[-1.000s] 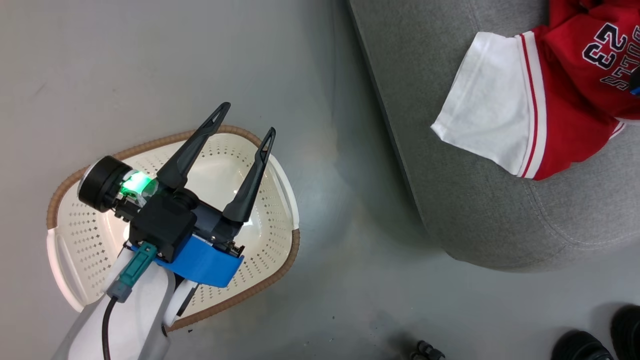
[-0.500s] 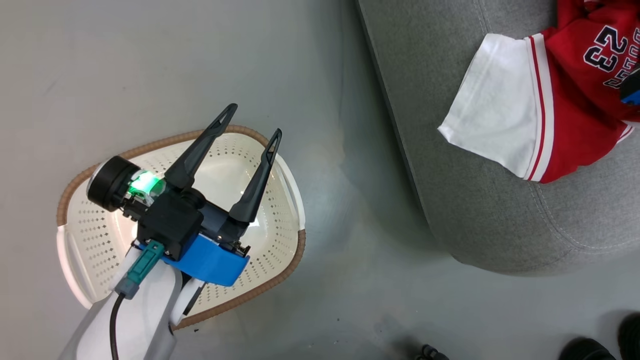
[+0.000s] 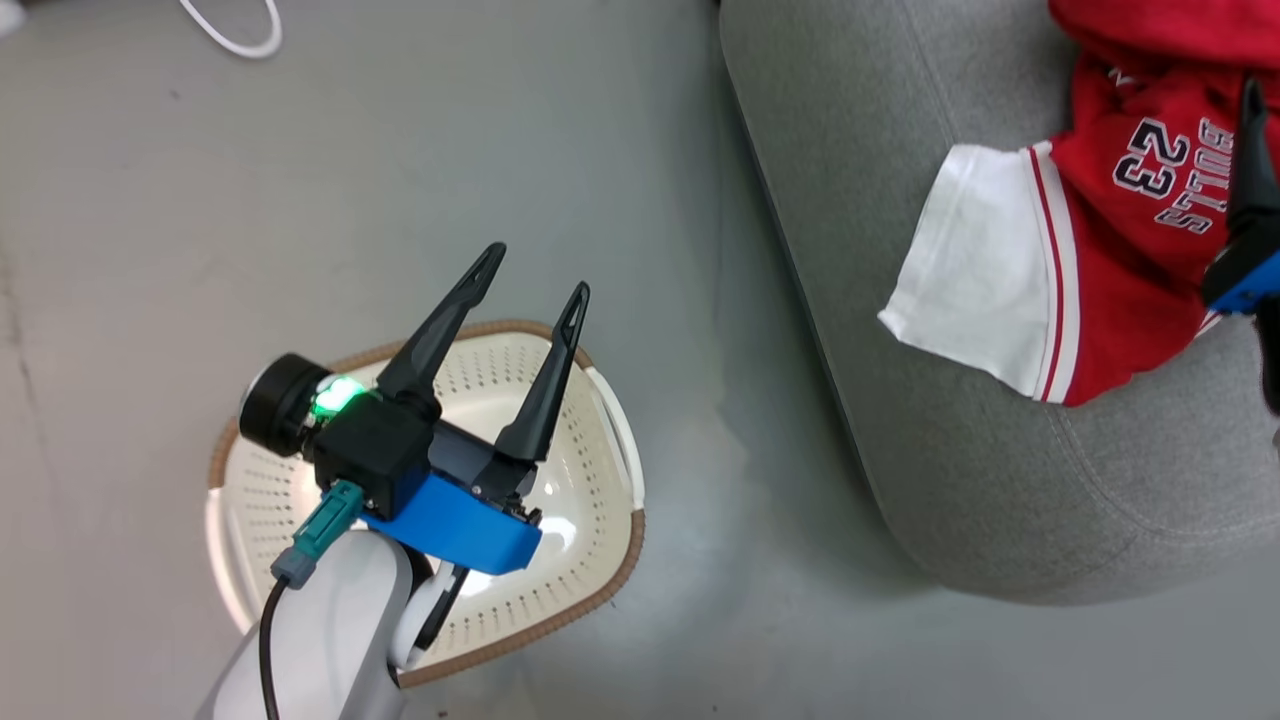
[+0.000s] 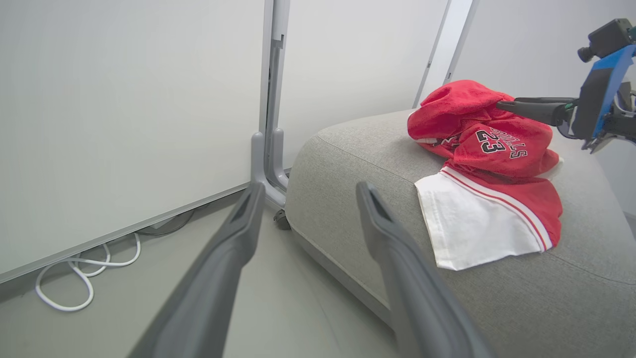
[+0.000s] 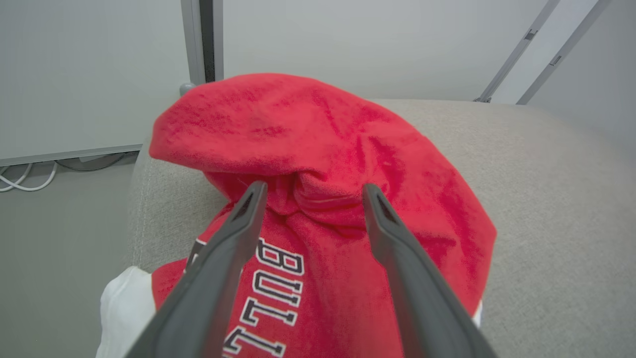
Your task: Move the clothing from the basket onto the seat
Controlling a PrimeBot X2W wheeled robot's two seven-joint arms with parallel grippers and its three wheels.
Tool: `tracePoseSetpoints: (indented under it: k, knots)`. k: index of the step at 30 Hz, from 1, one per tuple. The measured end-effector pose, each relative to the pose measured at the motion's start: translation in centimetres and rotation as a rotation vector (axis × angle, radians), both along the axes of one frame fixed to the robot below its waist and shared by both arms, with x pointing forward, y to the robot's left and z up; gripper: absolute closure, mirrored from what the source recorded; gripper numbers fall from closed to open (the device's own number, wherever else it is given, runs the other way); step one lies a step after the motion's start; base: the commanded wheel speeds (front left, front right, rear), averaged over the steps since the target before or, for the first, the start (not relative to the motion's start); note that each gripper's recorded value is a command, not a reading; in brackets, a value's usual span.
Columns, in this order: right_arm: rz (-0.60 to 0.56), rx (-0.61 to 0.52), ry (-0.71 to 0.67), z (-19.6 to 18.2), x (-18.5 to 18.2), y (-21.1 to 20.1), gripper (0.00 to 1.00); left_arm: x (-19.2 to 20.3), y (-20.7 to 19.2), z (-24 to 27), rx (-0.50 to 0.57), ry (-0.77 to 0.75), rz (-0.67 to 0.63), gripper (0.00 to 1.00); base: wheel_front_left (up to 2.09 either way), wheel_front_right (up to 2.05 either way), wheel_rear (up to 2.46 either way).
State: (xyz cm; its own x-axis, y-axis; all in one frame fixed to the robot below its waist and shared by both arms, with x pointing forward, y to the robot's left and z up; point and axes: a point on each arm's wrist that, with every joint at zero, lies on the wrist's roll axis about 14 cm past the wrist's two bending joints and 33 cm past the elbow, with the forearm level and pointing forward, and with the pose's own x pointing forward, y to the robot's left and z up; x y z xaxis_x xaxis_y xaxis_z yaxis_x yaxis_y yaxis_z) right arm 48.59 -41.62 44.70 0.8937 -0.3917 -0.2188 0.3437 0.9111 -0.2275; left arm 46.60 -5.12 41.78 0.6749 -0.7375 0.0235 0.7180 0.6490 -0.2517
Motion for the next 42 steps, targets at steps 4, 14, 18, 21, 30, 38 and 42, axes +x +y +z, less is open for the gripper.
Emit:
tracePoseSetpoints:
  k: [4,14,18,21,30,38,42]
  knots:
    - [0.041,-0.004,-0.021,0.9,-1.0,1.3,0.00,-0.7,1.2,1.6,-0.002,-0.002,0.053,0.00,0.00,0.00,0.00]
    - [0.184,0.023,-0.118,3.1,-3.3,6.7,0.00,-2.6,5.9,4.9,-0.011,-0.007,0.242,0.00,0.00,0.00,0.00]
    - [0.249,0.064,-0.157,3.4,-4.4,10.2,0.00,-3.6,8.5,5.7,-0.003,-0.009,0.329,0.00,0.00,0.00,0.00]
    - [0.292,0.090,-0.189,3.8,-5.2,12.5,0.00,-4.4,10.3,6.3,0.008,-0.017,0.386,0.00,0.00,0.00,0.00]
    - [0.466,0.136,-0.239,6.1,-7.9,20.6,0.00,-7.7,15.8,7.3,0.034,-0.034,0.540,0.00,0.00,0.00,0.00]
    - [0.519,0.164,-0.249,7.1,-10.0,23.4,0.00,-9.6,19.5,6.8,0.045,-0.014,0.645,0.00,0.00,0.00,0.00]
    - [0.518,0.185,-0.252,7.2,-10.6,23.9,0.00,-10.0,20.1,6.3,0.049,0.001,0.661,0.00,0.00,0.00,0.00]
